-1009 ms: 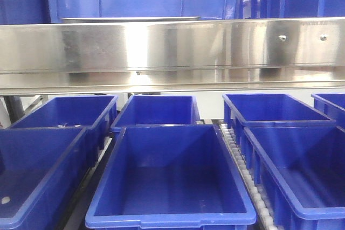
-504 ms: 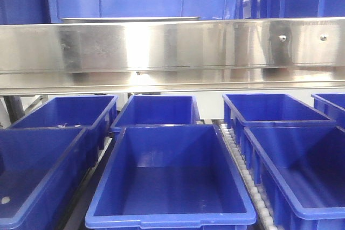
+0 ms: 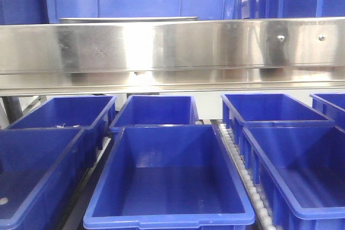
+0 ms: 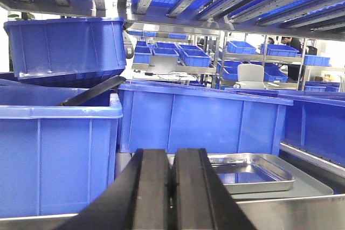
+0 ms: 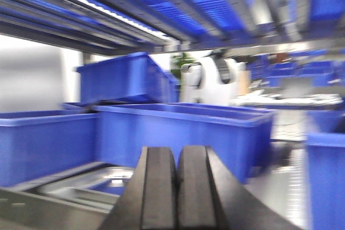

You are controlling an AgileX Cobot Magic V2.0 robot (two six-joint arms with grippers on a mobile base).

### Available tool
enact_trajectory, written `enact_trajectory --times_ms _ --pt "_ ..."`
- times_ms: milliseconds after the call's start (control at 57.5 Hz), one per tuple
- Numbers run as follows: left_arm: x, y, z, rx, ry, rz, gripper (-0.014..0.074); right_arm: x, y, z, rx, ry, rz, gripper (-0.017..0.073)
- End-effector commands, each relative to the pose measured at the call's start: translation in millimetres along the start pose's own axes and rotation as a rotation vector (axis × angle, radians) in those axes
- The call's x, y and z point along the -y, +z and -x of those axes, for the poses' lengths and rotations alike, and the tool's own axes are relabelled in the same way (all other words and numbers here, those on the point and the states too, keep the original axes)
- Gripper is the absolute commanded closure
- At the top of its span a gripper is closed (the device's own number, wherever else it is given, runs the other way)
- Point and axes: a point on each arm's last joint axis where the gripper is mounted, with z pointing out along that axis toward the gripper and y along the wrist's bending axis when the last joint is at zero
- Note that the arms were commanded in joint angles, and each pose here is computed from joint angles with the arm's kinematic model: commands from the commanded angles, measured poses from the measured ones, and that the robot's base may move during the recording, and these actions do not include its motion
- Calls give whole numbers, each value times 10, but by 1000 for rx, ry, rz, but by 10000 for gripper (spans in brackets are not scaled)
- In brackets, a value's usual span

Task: Stack silver trays without gaps

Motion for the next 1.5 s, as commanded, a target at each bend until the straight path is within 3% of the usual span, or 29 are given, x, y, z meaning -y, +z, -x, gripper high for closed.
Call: enact_trajectory --times_ms 0,226,348,417,470,522,591,783,991,1165,1478 --pt "4 -12 9 17 -2 -4 610 25 -27 3 11 -64 -72 638" --pt "3 -9 10 16 2 -3 610 110 -108 -143 -23 -151 -344 638" --pt "3 -9 10 16 2 -3 610 163 -134 -439 -44 -140 -422 638" --pt "3 -9 10 16 2 -3 610 192 -137 -649 -49 -86 -431 638" --pt "3 -9 10 16 2 -3 610 235 -118 -909 -65 14 -426 638" --pt "3 -9 10 16 2 -3 610 261 -119 -1078 -84 69 -428 638" --pt "3 -9 10 16 2 -3 610 287 -132 -1242 -121 100 -437 638" --pt "3 -9 10 16 2 -3 610 304 -141 -1350 -115 76 -433 638" --pt "2 -13 10 18 1 -3 610 292 -137 -1357 -157 -80 -400 638" --pt "2 -13 10 18 1 -3 610 295 -146 -1401 -198 -33 -407 638" --pt "2 -13 10 18 1 -3 610 294 -146 -1402 -197 -23 -408 638"
